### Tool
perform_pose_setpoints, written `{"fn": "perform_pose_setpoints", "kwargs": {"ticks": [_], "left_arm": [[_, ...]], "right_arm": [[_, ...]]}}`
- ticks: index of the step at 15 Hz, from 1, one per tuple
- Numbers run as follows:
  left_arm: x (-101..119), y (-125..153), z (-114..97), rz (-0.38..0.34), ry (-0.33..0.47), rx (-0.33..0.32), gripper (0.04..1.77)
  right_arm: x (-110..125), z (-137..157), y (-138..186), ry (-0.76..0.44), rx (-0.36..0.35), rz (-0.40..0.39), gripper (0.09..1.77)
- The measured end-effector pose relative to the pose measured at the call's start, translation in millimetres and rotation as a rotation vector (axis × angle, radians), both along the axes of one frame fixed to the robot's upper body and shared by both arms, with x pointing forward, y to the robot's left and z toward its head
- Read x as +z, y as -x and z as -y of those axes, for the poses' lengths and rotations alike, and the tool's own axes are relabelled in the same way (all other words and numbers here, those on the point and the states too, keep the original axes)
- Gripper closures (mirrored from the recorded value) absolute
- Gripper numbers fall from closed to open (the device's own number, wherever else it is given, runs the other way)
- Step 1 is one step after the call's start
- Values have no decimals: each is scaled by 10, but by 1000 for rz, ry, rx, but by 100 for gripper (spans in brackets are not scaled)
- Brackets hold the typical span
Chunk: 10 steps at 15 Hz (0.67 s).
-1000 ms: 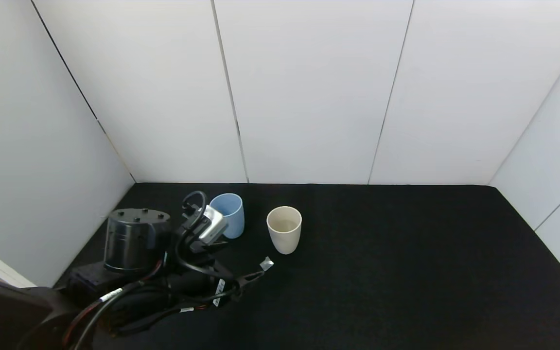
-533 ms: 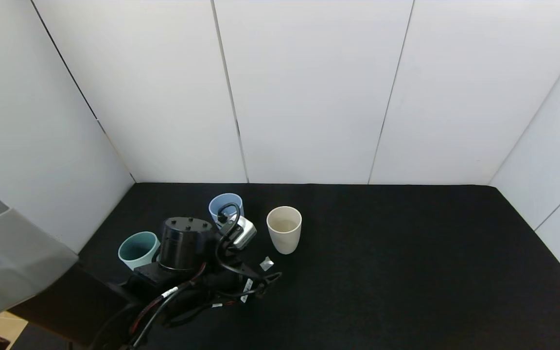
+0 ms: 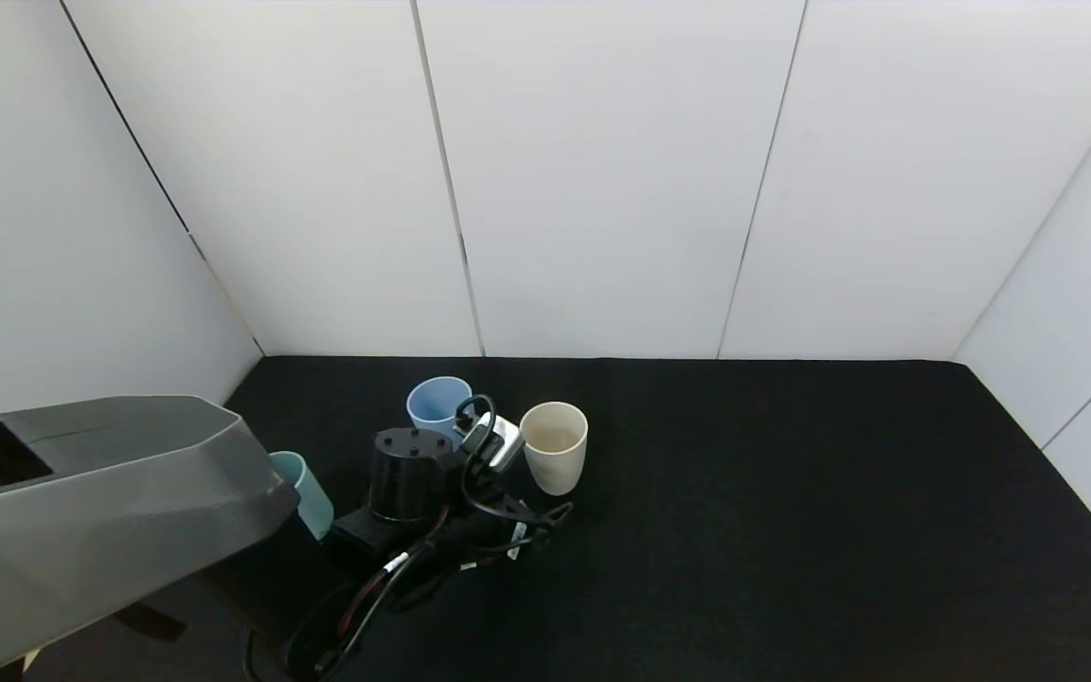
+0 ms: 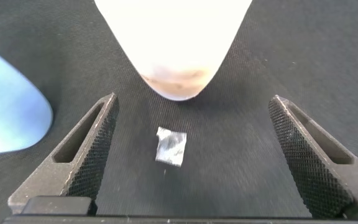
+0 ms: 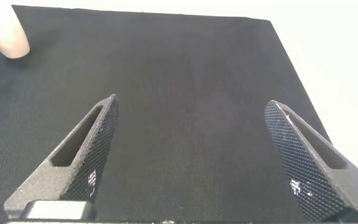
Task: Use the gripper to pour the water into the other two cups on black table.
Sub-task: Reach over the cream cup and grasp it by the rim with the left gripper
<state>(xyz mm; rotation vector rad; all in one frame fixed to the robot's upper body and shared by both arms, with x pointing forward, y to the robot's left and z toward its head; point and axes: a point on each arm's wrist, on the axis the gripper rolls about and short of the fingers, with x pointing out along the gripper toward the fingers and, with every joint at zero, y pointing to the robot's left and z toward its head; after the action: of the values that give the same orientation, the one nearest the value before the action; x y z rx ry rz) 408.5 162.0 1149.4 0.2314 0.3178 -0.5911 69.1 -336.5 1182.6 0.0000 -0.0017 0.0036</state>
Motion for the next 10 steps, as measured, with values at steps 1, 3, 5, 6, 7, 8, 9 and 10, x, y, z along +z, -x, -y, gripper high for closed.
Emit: {"fn": "perform_pose_setpoints", "kwargs": {"ticks": [1, 3, 5, 6, 7, 8, 9, 10], "left_arm": [[-30, -29, 17, 3, 3, 3, 9], [-58, -78, 39, 5, 8, 19, 9], [-51, -127, 64, 17, 16, 25, 9], [-40, -148, 76, 24, 21, 26, 9], [-29, -171, 88, 29, 27, 27, 9], [-17, -193, 101, 32, 35, 33, 9], [-8, -216, 111, 34, 40, 42, 9], [1, -240, 124, 40, 44, 47, 9]], "right_arm": [[0, 0, 0, 0, 0, 0, 15], [0, 0, 0, 0, 0, 0, 15], [0, 0, 0, 0, 0, 0, 15], [0, 0, 0, 0, 0, 0, 15], [0, 0, 0, 0, 0, 0, 15], [0, 0, 0, 0, 0, 0, 15], [0, 0, 0, 0, 0, 0, 15], [0, 0, 0, 0, 0, 0, 15]]}}
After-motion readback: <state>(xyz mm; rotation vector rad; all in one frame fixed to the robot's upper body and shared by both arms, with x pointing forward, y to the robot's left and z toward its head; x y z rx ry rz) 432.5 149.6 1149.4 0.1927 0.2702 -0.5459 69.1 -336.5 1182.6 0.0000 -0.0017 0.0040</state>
